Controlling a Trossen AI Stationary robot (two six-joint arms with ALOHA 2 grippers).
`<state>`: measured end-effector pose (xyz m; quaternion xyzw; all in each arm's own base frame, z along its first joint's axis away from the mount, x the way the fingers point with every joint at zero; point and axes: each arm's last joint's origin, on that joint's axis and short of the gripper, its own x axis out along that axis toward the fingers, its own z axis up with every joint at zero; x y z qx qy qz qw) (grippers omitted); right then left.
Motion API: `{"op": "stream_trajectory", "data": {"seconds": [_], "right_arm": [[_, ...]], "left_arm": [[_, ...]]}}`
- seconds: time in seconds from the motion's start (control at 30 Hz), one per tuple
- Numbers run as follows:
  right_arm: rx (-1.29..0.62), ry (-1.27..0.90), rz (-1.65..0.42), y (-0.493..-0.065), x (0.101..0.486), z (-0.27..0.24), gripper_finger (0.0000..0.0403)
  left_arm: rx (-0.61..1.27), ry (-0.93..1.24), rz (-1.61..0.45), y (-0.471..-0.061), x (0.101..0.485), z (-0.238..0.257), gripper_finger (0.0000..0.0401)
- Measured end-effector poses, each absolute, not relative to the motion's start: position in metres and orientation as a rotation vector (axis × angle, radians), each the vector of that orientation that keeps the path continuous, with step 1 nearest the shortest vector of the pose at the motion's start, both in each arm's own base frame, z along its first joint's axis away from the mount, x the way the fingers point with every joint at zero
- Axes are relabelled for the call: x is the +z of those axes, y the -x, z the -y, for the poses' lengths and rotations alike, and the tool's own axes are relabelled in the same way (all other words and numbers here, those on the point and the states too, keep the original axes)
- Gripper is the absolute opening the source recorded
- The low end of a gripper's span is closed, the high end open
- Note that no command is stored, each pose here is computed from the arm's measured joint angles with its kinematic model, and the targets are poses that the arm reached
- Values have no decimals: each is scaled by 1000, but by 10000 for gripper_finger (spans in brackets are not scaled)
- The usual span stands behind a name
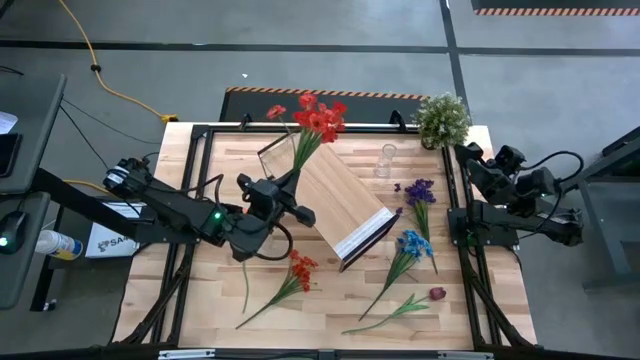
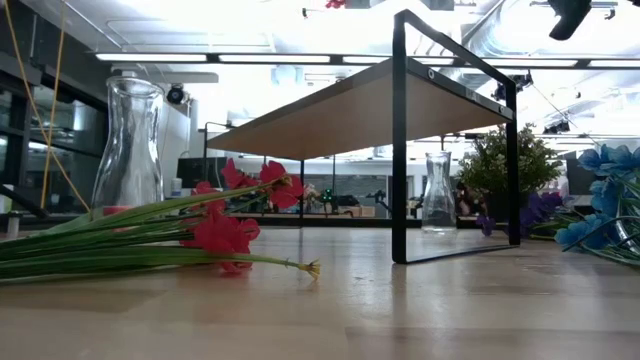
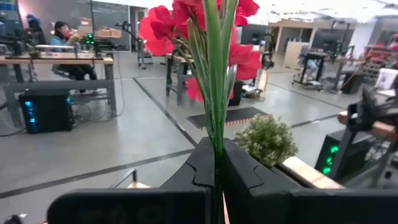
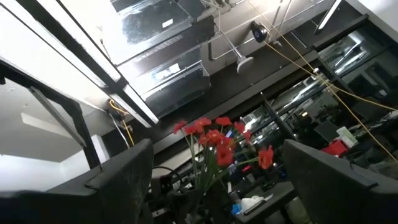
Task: Pick and place flowers into a vace then onto a shelf
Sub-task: Put the top red flowers into the bottom transparent vase
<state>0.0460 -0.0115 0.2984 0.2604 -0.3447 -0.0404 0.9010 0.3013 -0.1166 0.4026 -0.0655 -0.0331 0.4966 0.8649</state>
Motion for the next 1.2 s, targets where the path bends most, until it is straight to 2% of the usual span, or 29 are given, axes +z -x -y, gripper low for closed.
{"op": "stream_trajectory", "data": {"seconds": [0.13, 0.27, 0.4, 0.5, 0.8, 1.2], "right_arm": [[-84, -538, 712, -46, 298, 11, 344], [-76, -534, 709, -46, 298, 11, 344], [-65, -530, 706, -46, 298, 11, 344], [-59, -533, 705, -46, 298, 11, 344], [-40, -548, 702, -46, 298, 10, 344], [-31, -545, 706, -46, 299, 10, 344]], "left_arm": [[1002, 148, 77, -302, 409, 118, 43], [871, 134, 109, -305, 425, 119, 43], [621, 46, 276, -303, 450, 121, 43], [531, -21, 408, -298, 458, 122, 43], [462, -66, 505, -299, 459, 125, 43], [491, -79, 498, -304, 452, 130, 43]]}}
